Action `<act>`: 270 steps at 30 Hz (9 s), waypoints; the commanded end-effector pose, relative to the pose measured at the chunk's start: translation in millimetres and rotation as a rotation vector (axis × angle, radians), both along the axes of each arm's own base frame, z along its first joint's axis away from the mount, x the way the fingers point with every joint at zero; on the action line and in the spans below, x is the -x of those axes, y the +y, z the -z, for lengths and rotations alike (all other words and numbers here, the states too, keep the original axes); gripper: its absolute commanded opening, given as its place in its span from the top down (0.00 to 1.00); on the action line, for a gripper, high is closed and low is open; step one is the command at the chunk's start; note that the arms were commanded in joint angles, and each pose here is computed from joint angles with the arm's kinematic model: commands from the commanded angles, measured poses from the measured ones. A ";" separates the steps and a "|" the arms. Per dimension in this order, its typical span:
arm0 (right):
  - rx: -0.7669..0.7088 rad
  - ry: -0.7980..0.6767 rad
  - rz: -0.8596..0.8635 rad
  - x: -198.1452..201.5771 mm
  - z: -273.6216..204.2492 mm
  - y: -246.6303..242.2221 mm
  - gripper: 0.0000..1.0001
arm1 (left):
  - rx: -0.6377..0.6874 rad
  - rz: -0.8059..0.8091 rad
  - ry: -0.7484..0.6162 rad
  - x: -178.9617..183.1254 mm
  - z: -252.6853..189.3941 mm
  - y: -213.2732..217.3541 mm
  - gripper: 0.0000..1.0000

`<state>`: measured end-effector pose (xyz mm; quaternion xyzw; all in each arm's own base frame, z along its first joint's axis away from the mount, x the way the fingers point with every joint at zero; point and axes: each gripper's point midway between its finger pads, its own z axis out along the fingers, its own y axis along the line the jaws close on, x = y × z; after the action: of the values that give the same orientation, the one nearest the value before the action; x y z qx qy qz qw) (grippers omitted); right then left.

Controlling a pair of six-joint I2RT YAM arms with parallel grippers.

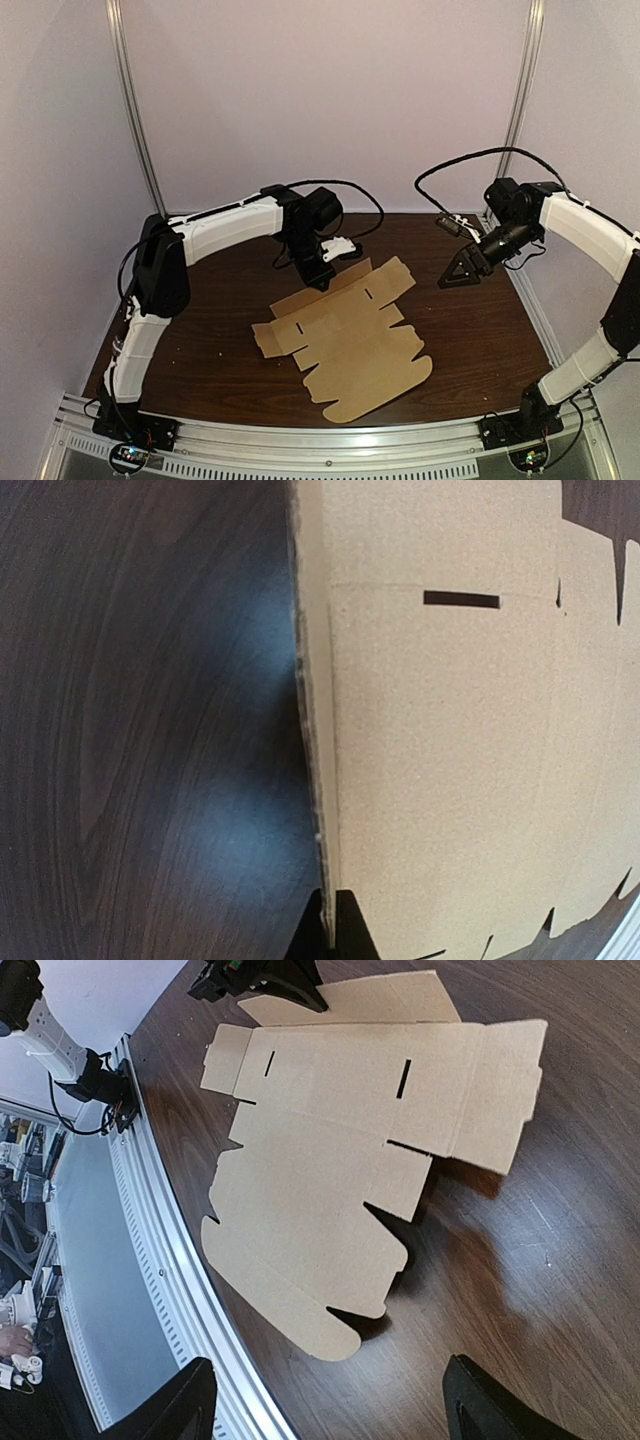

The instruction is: Fold the paper box

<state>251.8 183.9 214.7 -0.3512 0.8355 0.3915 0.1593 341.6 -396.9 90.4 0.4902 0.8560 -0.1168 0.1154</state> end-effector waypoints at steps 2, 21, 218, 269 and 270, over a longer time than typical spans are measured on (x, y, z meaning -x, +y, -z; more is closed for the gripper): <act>-0.018 0.011 -0.006 1.2 -4.2 0.4 0.21 | -0.081 0.140 -0.066 12.1 16.4 -21.8 1.00; 0.047 -0.050 -0.028 -2.4 28.2 -0.1 0.21 | 0.245 -0.936 -0.126 78.9 -42.3 129.5 0.30; 0.007 0.054 -0.252 0.0 15.5 73.4 1.00 | 0.680 -0.140 0.183 87.1 -118.8 -59.6 0.72; 0.031 -0.065 -0.366 28.2 10.0 65.5 0.98 | 0.644 0.039 0.041 85.0 -145.4 -8.0 0.52; 0.023 -0.064 -0.371 29.6 8.4 66.6 0.98 | 0.656 0.041 0.047 85.1 -145.9 -10.1 0.52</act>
<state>221.9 245.3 203.2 -0.5099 0.7600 0.3889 0.1057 266.4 -394.3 226.5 0.4245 0.7941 -0.3618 0.2414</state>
